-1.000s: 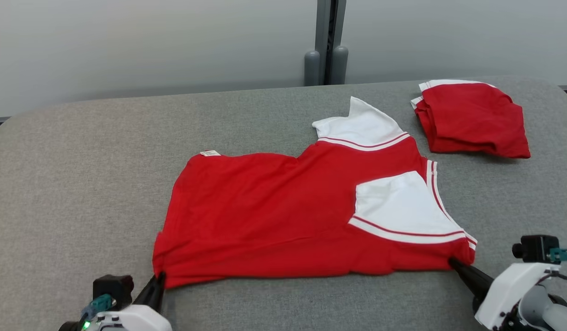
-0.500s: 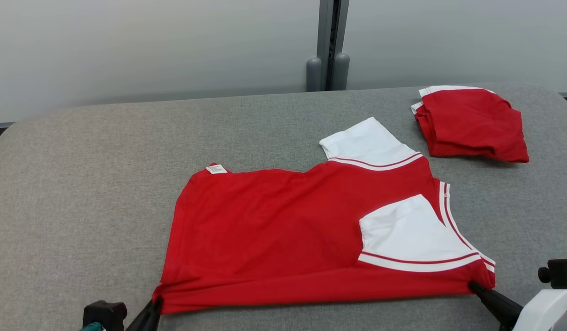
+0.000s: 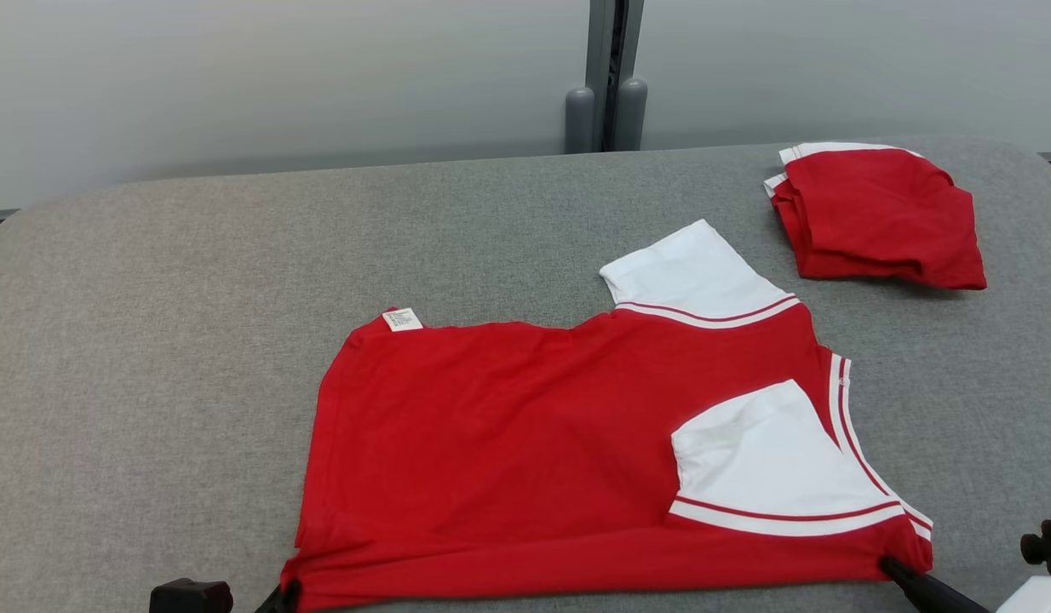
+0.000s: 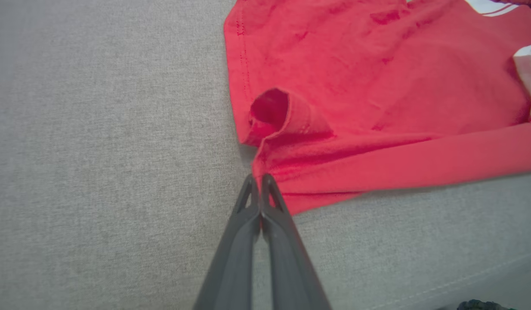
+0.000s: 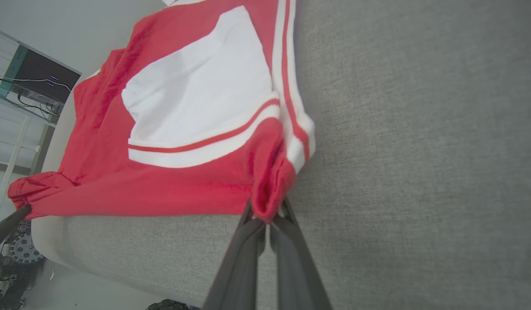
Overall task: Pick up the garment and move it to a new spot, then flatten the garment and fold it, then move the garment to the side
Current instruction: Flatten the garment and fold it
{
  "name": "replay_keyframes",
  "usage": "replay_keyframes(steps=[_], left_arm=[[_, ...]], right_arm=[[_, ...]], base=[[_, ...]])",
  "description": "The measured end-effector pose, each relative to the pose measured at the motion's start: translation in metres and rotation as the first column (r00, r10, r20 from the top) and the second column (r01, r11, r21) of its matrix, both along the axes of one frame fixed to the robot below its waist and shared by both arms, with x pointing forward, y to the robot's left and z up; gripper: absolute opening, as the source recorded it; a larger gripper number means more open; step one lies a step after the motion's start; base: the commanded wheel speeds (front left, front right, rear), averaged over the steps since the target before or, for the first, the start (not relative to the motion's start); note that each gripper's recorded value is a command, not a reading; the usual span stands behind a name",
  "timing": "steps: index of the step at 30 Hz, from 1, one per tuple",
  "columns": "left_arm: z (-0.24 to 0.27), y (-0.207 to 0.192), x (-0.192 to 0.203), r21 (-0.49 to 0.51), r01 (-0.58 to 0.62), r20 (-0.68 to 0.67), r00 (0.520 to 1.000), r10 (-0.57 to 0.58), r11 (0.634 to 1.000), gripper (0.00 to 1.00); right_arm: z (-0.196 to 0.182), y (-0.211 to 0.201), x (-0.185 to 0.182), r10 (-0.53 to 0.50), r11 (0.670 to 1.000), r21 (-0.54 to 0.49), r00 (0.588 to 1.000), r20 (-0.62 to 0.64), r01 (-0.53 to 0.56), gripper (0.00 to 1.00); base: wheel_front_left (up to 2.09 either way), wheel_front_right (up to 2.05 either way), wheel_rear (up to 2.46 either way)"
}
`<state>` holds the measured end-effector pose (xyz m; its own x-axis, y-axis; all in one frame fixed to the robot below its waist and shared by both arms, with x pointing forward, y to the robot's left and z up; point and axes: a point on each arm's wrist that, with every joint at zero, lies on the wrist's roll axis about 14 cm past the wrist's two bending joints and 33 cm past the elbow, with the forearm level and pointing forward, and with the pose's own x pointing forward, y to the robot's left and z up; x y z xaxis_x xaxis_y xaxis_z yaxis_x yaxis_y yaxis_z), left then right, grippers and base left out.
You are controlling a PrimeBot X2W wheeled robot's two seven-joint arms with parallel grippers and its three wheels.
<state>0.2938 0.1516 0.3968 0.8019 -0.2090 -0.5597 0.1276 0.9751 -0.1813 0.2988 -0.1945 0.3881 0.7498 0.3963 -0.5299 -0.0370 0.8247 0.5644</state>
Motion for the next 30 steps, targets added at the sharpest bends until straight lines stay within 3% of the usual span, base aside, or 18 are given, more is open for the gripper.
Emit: replay_keyframes(steps=[6, 7, 8, 9, 10, 11, 21, 30], left_arm=[[-0.002, -0.004, -0.002, -0.007, 0.004, -0.023, 1.000, -0.004, 1.000, 0.00], [-0.003, -0.005, -0.003, -0.009, 0.005, -0.032, 0.999, -0.005, 1.000, 0.04], [-0.004, -0.006, -0.004, -0.013, 0.006, -0.042, 0.999, -0.006, 1.000, 0.32], [-0.006, -0.007, -0.006, -0.015, 0.008, -0.055, 0.998, -0.008, 1.000, 0.32], [-0.006, -0.008, -0.006, -0.017, 0.008, -0.060, 0.998, -0.009, 1.000, 0.71], [-0.006, -0.008, -0.007, -0.020, 0.007, -0.062, 0.998, -0.008, 1.000, 1.00], [-0.007, -0.002, -0.006, -0.013, -0.019, -0.078, 0.997, 0.018, 1.000, 1.00], [0.037, -0.002, 0.036, -0.003, -0.049, 0.150, 0.987, 0.049, 0.999, 1.00]], right_arm=[[0.000, -0.002, -0.003, -0.005, 1.000, 0.005, 1.000, -0.014, 0.005, 0.00], [-0.001, -0.004, -0.003, -0.010, 1.000, 0.003, 1.000, -0.018, 0.010, 0.11], [-0.001, -0.005, -0.003, -0.011, 1.000, 0.002, 1.000, -0.022, 0.011, 0.43], [-0.001, -0.005, -0.003, -0.013, 1.000, 0.002, 1.000, -0.024, 0.013, 0.43], [-0.001, -0.005, -0.003, -0.014, 1.000, 0.004, 1.000, -0.027, 0.014, 1.00], [-0.002, -0.005, -0.002, -0.015, 1.000, 0.007, 0.999, -0.029, 0.016, 1.00], [0.002, -0.012, 0.007, -0.043, 0.999, -0.006, 0.999, 0.000, 0.043, 1.00], [0.040, -0.036, 0.049, -0.105, 0.989, -0.079, 0.970, 0.220, 0.125, 1.00]], base=[[0.00, 0.00, 0.00], [0.00, 0.00, 0.00], [0.00, 0.00, 0.00], [0.00, 0.00, 0.00], [0.00, 0.00, 0.00], [0.00, 0.00, 0.00], [0.00, 0.00, 0.00], [0.00, 0.00, 0.00]])
